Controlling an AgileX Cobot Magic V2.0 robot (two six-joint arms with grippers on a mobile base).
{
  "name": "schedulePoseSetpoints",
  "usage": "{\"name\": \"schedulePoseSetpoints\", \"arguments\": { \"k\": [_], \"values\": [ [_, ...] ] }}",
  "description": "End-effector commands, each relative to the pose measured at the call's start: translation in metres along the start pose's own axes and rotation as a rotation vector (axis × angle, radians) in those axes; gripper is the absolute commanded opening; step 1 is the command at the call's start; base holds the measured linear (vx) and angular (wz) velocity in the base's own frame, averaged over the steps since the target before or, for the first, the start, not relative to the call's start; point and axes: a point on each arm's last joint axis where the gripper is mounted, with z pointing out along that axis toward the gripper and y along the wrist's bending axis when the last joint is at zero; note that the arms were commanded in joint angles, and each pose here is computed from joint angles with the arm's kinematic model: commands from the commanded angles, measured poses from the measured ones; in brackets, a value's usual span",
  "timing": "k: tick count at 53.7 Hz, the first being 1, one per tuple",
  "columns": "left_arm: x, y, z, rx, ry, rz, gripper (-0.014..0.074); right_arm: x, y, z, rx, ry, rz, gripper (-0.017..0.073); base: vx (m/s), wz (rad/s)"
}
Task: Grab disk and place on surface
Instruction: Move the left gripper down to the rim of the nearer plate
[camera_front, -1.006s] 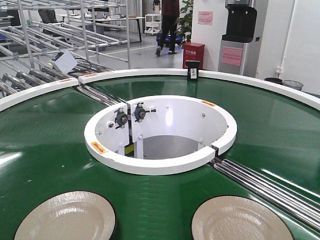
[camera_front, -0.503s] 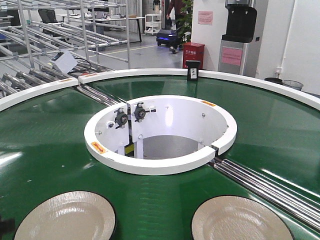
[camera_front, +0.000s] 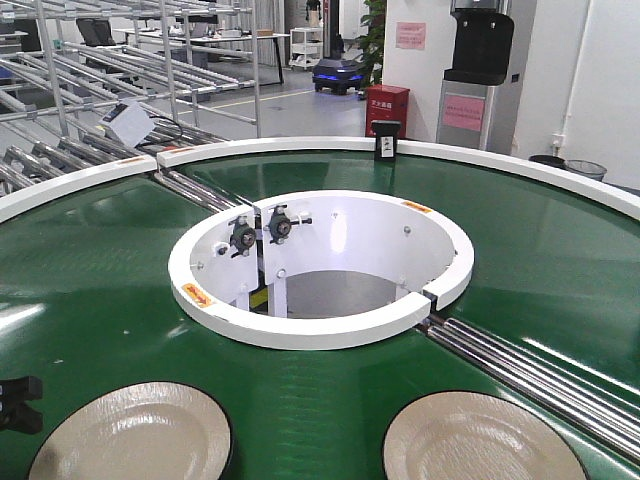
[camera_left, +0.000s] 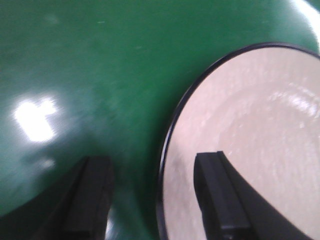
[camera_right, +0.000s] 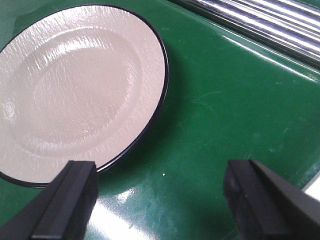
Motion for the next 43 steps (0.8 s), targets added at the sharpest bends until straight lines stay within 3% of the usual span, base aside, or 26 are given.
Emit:
{"name": "schedulePoseSetpoints", "arguments": {
  "k": [1,10,26,35,43],
  "values": [
    [-0.014,-0.004,-0.001,0.111,-0.074,0.03,0.0468,-0.015,0.002,-0.006,-0.011,-0.095,-0.001,0.0578,0.0,0.0],
    [-0.003,-0.001,0.025,0.22,0.028,0.081,0.0468,-0.015,0.002,-0.006,-0.012,-0.095,0.001,0.0578,0.0,0.0],
    [0.016,-0.008,0.056,0.328,0.178,0.145,0.0468,-0.016,0.002,-0.006,-0.013,-0.105,0.0,0.0578,0.0,0.0],
    [0.013,-0.019,0.054,0.455,0.133,0.123,0.0446,-0.02,0.002,-0.006,-0.012,-0.146,-0.014,0.0578,0.0,0.0],
    [0.01,-0.026,0.051,0.535,0.096,0.105,0.034,-0.023,0.002,-0.007,-0.016,-0.181,-0.016,0.0576,0.0,0.0]
  ]
}}
